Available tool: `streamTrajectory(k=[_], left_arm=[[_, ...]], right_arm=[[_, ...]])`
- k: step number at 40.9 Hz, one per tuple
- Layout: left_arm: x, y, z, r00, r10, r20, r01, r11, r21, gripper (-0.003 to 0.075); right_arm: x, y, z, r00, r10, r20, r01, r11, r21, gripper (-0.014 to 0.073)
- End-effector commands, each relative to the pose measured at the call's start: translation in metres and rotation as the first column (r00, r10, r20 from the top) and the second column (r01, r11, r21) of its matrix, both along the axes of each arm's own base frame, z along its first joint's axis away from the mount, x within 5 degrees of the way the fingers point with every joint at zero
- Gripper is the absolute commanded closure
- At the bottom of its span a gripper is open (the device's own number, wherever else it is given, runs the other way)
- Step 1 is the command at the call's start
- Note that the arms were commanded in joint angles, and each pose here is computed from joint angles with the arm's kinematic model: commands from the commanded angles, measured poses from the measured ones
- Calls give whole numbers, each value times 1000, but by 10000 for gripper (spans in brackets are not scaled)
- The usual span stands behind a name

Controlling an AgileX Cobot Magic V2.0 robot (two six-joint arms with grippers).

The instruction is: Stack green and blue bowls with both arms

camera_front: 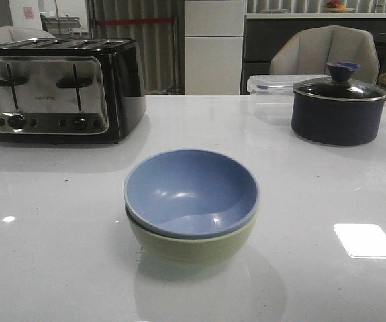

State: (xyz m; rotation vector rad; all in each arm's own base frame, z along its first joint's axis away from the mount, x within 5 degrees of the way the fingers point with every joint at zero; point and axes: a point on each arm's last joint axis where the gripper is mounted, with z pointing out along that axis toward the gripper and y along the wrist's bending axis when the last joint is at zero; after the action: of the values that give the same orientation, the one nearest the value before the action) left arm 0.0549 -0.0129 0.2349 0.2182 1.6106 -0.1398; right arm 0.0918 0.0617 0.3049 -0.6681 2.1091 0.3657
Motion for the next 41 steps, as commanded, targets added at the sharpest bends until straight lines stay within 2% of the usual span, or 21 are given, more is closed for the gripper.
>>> streamTrajectory(k=[1, 12, 19, 30, 41], left_arm=[[-5, 5, 1, 985, 76, 154, -66, 995, -72, 622], [-1, 8, -22, 978, 128, 165, -116, 990, -81, 622], [-1, 8, -21, 975, 133, 177, -119, 989, -84, 622], [-1, 12, -21, 963, 205, 175, -193, 978, -83, 622], [0, 12, -21, 961, 214, 173, -202, 976, -83, 622]], right_arm=[[3, 1, 14, 996, -6, 83, 2, 999, 42, 559], [3, 1, 14, 997, -6, 83, 2, 999, 42, 559], [3, 1, 14, 997, -6, 83, 2, 999, 42, 559], [3, 1, 14, 997, -6, 83, 2, 999, 42, 559], [3, 1, 14, 997, -6, 83, 2, 999, 42, 559]])
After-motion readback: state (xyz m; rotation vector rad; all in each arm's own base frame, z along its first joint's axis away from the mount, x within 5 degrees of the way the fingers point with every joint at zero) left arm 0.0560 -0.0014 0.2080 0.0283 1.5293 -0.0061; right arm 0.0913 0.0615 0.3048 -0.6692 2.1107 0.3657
